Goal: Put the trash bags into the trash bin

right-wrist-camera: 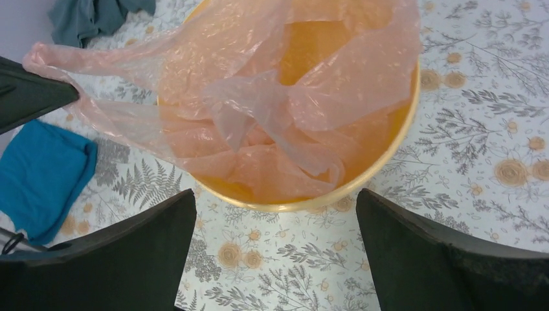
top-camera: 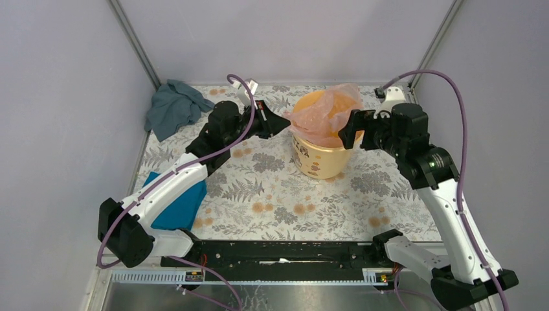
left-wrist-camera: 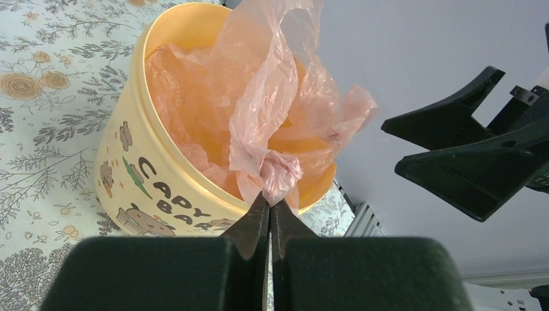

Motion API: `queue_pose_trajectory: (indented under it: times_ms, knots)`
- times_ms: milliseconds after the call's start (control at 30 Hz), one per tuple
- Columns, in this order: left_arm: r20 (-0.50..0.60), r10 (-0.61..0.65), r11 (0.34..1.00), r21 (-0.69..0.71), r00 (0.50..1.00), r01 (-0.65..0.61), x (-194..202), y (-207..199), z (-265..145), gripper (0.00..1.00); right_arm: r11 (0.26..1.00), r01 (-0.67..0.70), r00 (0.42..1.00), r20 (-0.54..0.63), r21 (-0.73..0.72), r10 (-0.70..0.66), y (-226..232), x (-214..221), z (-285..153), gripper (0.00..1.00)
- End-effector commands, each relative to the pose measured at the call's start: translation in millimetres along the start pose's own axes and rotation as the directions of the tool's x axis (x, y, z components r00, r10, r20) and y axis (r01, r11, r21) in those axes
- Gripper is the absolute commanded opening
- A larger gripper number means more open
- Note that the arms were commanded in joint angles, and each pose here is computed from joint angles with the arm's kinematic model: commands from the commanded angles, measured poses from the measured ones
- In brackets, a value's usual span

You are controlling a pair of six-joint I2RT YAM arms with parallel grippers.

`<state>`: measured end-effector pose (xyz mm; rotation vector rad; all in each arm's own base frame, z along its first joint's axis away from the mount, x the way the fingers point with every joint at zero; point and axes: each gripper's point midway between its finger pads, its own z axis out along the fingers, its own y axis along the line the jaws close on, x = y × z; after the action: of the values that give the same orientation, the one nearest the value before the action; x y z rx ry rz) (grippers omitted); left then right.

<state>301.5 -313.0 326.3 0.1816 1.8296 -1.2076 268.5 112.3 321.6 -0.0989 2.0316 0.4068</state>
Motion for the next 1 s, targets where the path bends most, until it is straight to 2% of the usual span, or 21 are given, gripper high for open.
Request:
queue_pose_trajectory:
  times_ms: [0,167,333,433,500,600,667,833,967]
  knots:
    - [0.084,0.031,0.997,0.073,0.996,-0.037,-32.2,-24.7,-3.4,0.0,0.991,0.085,0.993,-0.077,-0.106,-0.094,17.8,1.2,4.9,1.0]
    - [0.087,0.031,0.997,0.073,0.996,-0.037,-35.9,-24.5,-0.9,0.0,0.991,0.131,0.989,-0.073,-0.004,-0.131,-0.3,-8.9,27.6,0.99]
    - [0.09,0.028,0.997,0.073,0.996,-0.034,-37.9,-23.8,-0.5,0.0,0.986,0.164,0.981,-0.104,-0.002,-0.164,0.0,-15.6,55.7,0.88]
    - [0.093,0.027,0.997,0.072,0.995,-0.033,-39.4,-23.3,-0.7,0.0,0.992,0.126,0.99,-0.065,0.021,-0.125,1.9,-25.2,71.1,0.83]
    - [0.097,0.026,0.997,0.071,0.995,-0.033,-41.0,-23.2,-1.7,0.0,0.994,0.068,0.998,-0.004,0.087,-0.068,-5.7,-35.4,74.3,0.71]
    - [0.105,0.026,0.998,0.057,0.994,-0.032,-44.4,-20.8,-5.8,0.0,0.978,-0.057,0.993,0.115,0.199,0.034,-22.7,-51.1,63.3,0.36]
    - [0.113,0.028,0.999,0.041,0.993,-0.032,-47.5,-17.0,-10.1,0.0,0.965,-0.126,0.981,0.174,0.229,0.087,-29.7,-51.8,53.0,0.22]
    - [0.133,0.029,1.0,-0.011,0.991,-0.028,-52.0,-1.7,-22.4,0.0,0.925,-0.221,0.962,0.226,0.31,0.155,-48.5,-41.3,20.6,0.07]
    - [0.133,0.02,0.999,-0.045,0.991,-0.014,-50.3,9.9,-32.3,0.0,0.918,-0.23,0.964,0.206,0.322,0.17,-52.3,-26.6,-0.2,0.01]
